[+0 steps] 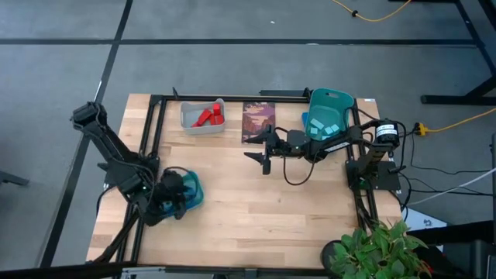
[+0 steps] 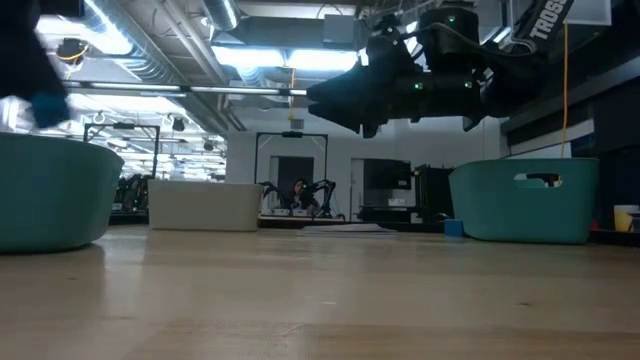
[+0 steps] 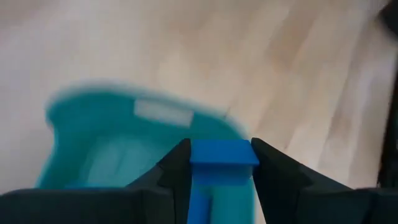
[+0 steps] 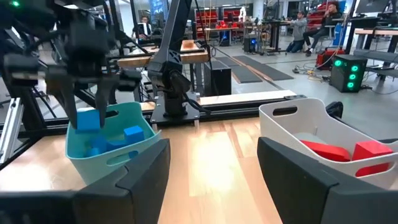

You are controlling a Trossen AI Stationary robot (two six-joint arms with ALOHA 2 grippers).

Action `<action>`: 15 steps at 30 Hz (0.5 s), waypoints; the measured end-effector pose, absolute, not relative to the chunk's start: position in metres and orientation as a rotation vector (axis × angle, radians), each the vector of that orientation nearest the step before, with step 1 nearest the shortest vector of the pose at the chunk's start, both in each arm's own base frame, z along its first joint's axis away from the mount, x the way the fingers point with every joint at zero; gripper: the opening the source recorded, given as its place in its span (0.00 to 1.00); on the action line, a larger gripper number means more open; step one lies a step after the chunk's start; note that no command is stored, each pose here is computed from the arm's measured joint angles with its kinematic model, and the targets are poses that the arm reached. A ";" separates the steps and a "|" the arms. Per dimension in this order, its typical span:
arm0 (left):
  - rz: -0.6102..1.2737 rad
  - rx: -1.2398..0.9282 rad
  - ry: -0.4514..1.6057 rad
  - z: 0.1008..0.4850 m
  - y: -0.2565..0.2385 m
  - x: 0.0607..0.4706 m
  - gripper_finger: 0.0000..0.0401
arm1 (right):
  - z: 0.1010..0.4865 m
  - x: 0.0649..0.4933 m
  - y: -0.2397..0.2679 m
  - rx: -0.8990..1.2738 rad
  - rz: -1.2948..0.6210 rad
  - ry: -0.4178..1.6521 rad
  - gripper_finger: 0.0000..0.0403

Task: Sort & place blocks by color
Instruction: Put the blue block into the left green bin

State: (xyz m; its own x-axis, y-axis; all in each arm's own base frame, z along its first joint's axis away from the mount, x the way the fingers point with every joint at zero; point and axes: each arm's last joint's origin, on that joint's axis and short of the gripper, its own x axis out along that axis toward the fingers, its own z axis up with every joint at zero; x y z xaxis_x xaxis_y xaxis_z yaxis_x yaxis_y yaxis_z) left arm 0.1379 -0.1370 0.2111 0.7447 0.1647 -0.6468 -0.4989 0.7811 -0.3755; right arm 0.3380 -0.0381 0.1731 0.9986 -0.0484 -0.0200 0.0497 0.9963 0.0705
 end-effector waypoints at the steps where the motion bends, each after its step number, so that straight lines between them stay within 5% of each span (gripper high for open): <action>1: 0.383 -0.604 0.688 0.208 -0.136 0.138 0.32 | 0.173 0.338 -0.038 0.067 -0.050 0.018 0.61; 15: 0.445 -0.671 1.071 0.195 -0.104 0.155 0.32 | 0.173 0.338 -0.040 0.072 -0.055 0.024 0.61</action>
State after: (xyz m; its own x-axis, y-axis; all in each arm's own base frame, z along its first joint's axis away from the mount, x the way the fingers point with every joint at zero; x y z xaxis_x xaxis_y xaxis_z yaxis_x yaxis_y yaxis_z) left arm 0.1547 -0.1044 0.1948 0.4223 0.0151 -0.9063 -0.6320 0.7217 -0.2824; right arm 0.3377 -0.0402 0.1725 0.9982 -0.0541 -0.0257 0.0558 0.9959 0.0717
